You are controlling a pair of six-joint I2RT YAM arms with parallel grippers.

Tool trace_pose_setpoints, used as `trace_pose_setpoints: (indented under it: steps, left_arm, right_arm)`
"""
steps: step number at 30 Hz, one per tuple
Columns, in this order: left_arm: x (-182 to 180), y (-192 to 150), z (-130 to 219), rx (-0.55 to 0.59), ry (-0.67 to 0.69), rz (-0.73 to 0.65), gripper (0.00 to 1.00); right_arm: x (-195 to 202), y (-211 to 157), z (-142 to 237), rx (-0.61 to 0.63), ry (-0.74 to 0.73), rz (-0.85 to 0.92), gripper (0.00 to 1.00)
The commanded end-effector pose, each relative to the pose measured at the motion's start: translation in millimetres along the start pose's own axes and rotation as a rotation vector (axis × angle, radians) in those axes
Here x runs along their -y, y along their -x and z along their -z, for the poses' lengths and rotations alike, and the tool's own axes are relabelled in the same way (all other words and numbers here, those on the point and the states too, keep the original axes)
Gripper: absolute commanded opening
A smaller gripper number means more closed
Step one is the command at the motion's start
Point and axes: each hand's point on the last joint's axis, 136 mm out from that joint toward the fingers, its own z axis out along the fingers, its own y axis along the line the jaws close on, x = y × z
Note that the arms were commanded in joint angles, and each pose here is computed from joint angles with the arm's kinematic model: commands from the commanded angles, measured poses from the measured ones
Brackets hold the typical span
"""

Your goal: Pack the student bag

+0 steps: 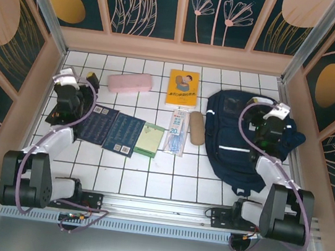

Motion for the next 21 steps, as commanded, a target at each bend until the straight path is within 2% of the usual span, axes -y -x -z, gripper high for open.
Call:
trace_pose_setpoints:
  steps: [1,7,13,16,21]
  left_arm:
    - [-19,-27,3,-0.212,0.144,0.107,0.99]
    - [-2,-30,8,-0.259,0.062,0.194,0.98]
    - [15,-45,11,-0.337,-0.029,0.25,0.98]
    - [20,-50,15,-0.358,-0.061,0.275,0.99]
    - [28,-55,20,-0.384,-0.102,0.296,0.98]
  right_arm:
    - [43,-23,4,-0.168,-0.227,-0.14,0.99]
    - [62,-42,22,-0.245,-0.292,-0.16,0.99]
    - [91,-93,49,-0.423,-0.432,-0.254,0.99]
    - [88,-114,63,-0.492,-0.421,-0.303,0.99]
    - [59,-150,70,-0.628,-0.281,-0.404,0.99]
